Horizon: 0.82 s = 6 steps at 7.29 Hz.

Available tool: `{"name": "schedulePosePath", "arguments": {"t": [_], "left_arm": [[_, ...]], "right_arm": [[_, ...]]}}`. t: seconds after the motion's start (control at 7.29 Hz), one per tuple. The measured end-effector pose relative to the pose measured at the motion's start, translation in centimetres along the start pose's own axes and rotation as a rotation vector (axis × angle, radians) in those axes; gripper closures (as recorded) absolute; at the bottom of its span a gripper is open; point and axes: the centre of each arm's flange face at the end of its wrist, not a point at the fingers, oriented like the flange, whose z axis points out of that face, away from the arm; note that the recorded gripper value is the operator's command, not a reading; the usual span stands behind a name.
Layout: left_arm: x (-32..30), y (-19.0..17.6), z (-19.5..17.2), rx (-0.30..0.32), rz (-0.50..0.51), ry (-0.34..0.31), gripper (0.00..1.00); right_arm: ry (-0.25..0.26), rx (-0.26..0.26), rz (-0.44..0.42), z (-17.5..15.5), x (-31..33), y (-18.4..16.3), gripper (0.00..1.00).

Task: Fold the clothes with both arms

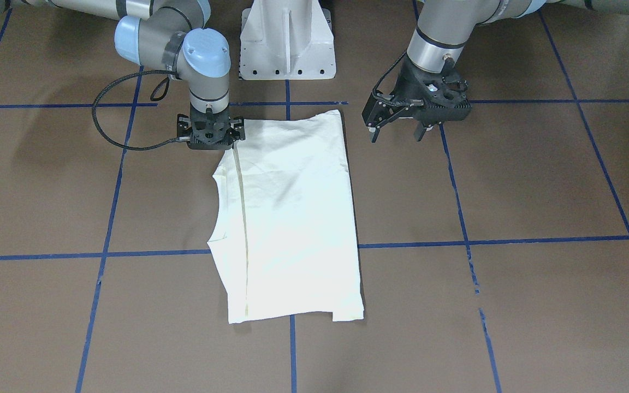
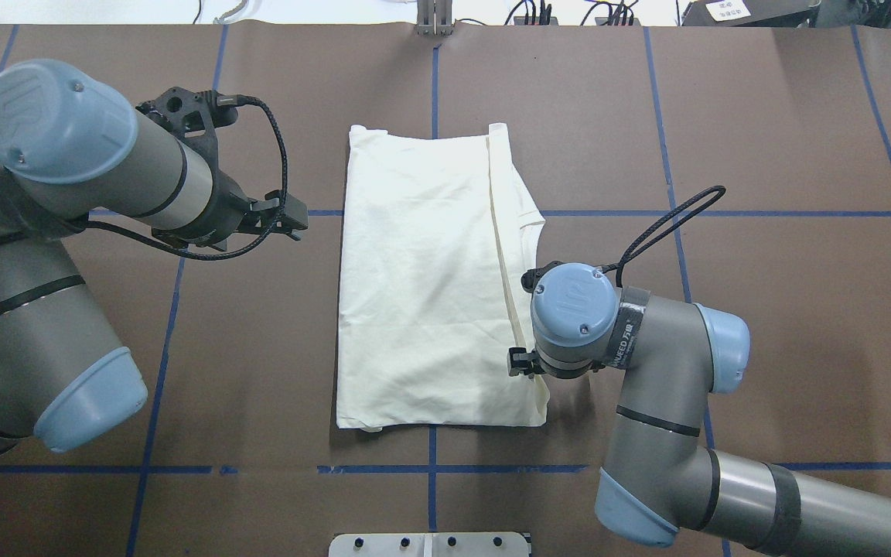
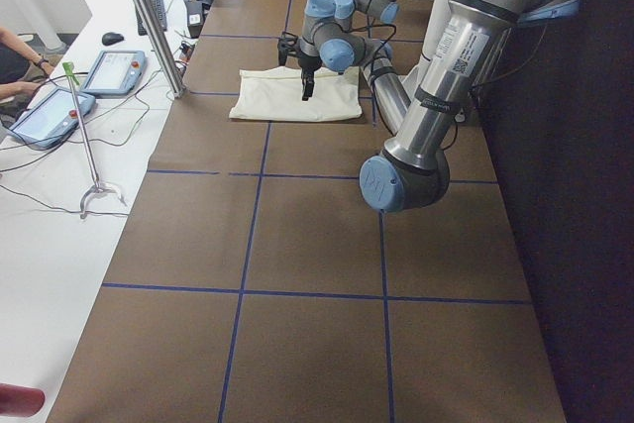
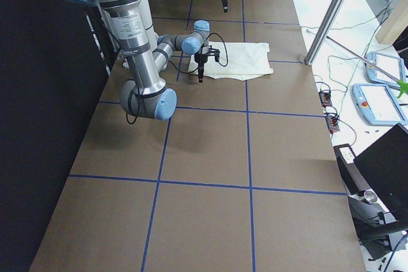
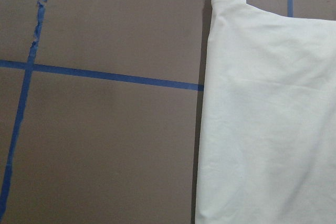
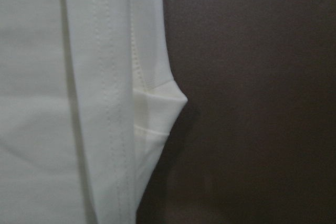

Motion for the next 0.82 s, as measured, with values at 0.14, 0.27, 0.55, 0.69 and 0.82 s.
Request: {"name": "schedulePosePath", "arguments": {"t": [0.14, 0.27, 0.55, 0.69, 0.82], "left_arm": [[0.1, 0.2, 0.1, -0.003, -0.002, 0.001, 0.00], [0.4, 0.6, 0.3, -0.010, -0.006, 0.003, 0.00], [0.9, 1.2, 0.6, -0.019, -0.009, 0.006, 0.00], [1.0, 1.3, 0.6, -0.021, -0.009, 0.007, 0.00], [1.0, 1.4, 0.6, -0.021, -0.009, 0.008, 0.00]], "right_arm": [[0.010, 0.001, -0.009, 0.3, 1.4, -0.1, 0.00], [0.022, 0.005, -0.021, 0.4, 3.4, -0.5, 0.00], [0.018, 0.020, -0.027, -0.8, 6.3, -1.8, 0.00], [-0.008, 0.024, -0.020, -2.1, 6.0, -3.0, 0.00], [-0.037, 0.037, -0.016, -3.5, 4.5, -4.7, 0.00]]}}
